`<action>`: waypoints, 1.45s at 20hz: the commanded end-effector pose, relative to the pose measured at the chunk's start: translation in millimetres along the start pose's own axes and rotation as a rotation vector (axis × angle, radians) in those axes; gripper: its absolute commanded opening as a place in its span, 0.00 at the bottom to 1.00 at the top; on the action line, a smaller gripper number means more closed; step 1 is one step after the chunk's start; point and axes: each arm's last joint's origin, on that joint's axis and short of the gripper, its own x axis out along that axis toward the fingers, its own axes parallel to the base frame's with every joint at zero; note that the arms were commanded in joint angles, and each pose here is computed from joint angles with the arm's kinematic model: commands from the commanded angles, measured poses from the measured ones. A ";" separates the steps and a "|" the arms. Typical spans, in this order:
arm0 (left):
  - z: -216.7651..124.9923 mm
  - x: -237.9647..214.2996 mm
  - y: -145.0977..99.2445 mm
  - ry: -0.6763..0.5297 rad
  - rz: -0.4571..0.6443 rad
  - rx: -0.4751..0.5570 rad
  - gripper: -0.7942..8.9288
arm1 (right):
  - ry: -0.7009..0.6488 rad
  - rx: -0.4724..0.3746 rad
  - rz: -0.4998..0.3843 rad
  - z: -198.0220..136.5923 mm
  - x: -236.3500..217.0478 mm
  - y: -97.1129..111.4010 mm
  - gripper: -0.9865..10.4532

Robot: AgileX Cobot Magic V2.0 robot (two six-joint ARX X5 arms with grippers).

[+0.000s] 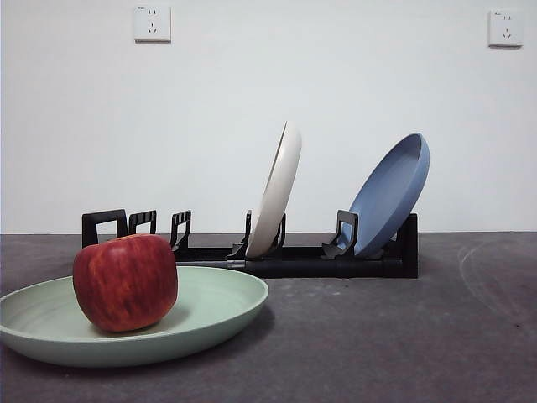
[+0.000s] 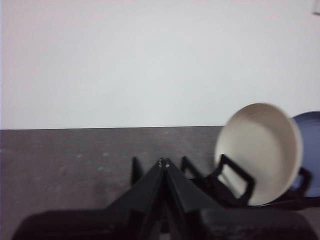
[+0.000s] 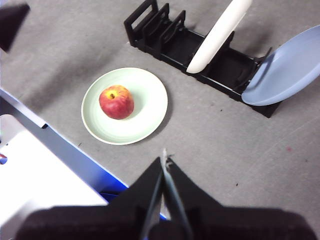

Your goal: Take the green plate from the plate rack,put the plate on the table,take the apple from the table,put the apple in the plate

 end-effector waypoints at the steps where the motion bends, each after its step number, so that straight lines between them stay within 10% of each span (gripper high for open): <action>1: -24.0 -4.0 4.3 -0.012 0.052 0.019 0.08 | 0.019 -0.008 -0.016 -2.2 -0.2 -0.7 0.09; 10: -53.4 -13.9 12.0 0.253 0.201 0.013 0.08 | 0.018 -0.008 -0.018 -2.1 -0.2 -0.8 0.09; 29: -59.7 -10.4 13.4 0.334 0.204 0.023 0.08 | 0.024 -0.009 -0.020 -1.3 1.7 -0.3 0.09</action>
